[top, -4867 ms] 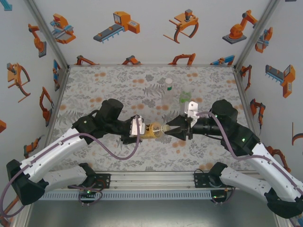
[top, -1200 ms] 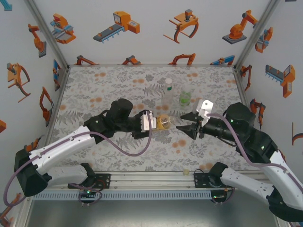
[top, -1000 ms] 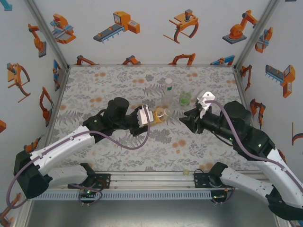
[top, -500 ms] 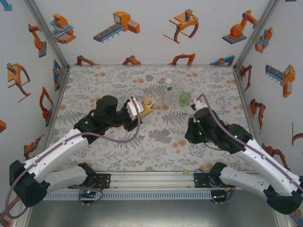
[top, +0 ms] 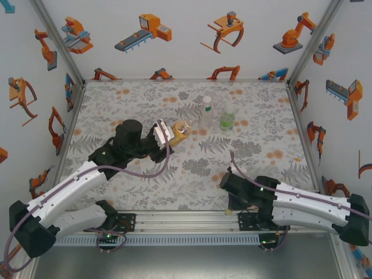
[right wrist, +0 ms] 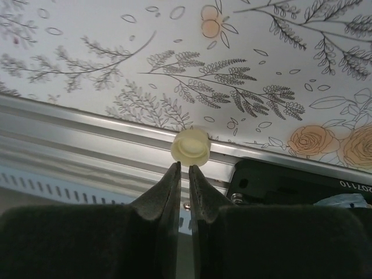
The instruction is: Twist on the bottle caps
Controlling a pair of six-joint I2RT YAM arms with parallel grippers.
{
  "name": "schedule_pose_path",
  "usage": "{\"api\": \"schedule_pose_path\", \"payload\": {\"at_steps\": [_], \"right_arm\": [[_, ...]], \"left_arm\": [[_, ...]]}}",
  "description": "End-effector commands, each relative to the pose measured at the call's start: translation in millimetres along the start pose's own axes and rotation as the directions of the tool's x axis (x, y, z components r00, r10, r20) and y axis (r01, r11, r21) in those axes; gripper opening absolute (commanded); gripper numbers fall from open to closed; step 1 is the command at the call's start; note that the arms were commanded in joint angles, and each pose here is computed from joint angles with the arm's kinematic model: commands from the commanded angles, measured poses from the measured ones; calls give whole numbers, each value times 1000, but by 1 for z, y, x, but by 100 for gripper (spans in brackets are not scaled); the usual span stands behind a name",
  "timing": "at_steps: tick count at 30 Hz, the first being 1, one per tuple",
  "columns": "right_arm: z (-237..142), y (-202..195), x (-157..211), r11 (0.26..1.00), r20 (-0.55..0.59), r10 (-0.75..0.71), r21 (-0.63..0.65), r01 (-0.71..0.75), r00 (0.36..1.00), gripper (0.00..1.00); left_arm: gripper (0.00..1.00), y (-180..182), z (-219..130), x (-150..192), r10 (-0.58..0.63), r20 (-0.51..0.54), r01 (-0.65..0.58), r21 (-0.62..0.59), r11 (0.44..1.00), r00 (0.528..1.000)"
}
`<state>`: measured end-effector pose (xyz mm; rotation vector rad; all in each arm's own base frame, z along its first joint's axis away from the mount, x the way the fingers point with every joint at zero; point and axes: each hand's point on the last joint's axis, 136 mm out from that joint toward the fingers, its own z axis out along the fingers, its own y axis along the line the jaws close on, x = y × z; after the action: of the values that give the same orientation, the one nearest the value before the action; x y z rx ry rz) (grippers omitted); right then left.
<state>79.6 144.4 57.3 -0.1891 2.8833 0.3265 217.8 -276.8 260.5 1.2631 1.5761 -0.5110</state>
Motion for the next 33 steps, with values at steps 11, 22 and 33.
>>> {"api": "schedule_pose_path", "payload": {"at_steps": [11,22,33], "right_arm": [[27,-2,1,998,31,65,14,-66,997,15],[17,-11,-7,995,70,63,67,-68,996,15],[-29,-52,-34,956,194,153,220,-195,969,37]], "left_arm": [[0,2,-10,-5,-26,27,26,-22,999,999],[0,3,-10,-8,-31,36,32,-23,999,999],[0,2,-11,-9,-26,38,27,-21,999,999]]}}
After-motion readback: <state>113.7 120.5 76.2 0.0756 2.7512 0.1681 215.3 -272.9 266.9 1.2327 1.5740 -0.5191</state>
